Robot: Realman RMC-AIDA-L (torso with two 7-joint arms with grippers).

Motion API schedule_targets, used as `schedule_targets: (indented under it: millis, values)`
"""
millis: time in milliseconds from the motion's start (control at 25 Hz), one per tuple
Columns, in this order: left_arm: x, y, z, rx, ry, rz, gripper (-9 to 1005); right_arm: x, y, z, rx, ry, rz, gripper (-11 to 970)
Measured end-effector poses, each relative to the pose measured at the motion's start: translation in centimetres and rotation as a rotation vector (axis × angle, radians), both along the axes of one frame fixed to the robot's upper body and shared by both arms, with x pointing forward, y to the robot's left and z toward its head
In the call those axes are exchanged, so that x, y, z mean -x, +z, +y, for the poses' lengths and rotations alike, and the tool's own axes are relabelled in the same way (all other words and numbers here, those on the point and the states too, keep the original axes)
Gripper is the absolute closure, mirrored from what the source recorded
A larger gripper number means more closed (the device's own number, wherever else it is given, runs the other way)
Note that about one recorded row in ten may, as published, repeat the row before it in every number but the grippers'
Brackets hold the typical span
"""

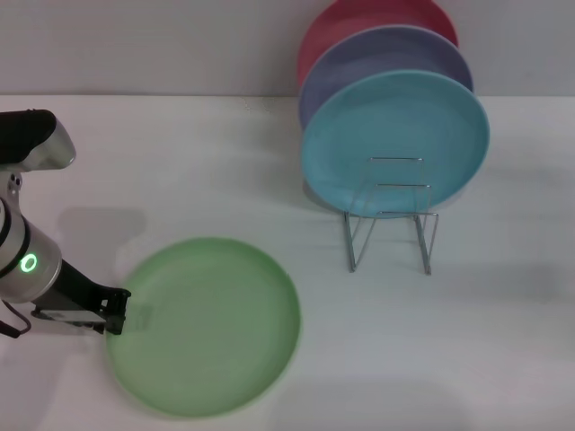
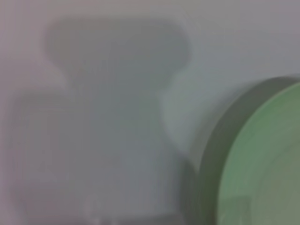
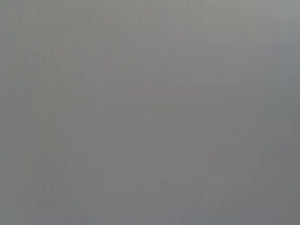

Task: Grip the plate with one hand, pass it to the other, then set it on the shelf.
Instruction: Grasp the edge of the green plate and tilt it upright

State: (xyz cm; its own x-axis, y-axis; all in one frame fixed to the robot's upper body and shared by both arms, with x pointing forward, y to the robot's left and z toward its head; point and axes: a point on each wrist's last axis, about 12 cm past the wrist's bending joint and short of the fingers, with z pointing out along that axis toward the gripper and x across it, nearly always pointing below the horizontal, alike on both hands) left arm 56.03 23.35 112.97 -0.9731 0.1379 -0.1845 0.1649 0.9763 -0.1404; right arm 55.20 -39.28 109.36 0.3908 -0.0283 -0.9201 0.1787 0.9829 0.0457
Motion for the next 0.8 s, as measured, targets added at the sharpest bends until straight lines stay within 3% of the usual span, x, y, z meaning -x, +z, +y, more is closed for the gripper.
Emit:
schedule_targets:
  millis: [160,800]
  values:
    - [-0.04,0.04,-0.01,0.0,-0.001,-0.002,909,0.0,0.0,0.0,0.0,0.0,0.0,176]
    - [-0.28,0.7,-0.11,0.069,-0.036,-0.023,959,0.11,-0.09,-0.1,0.001,-0.003,0.005,177]
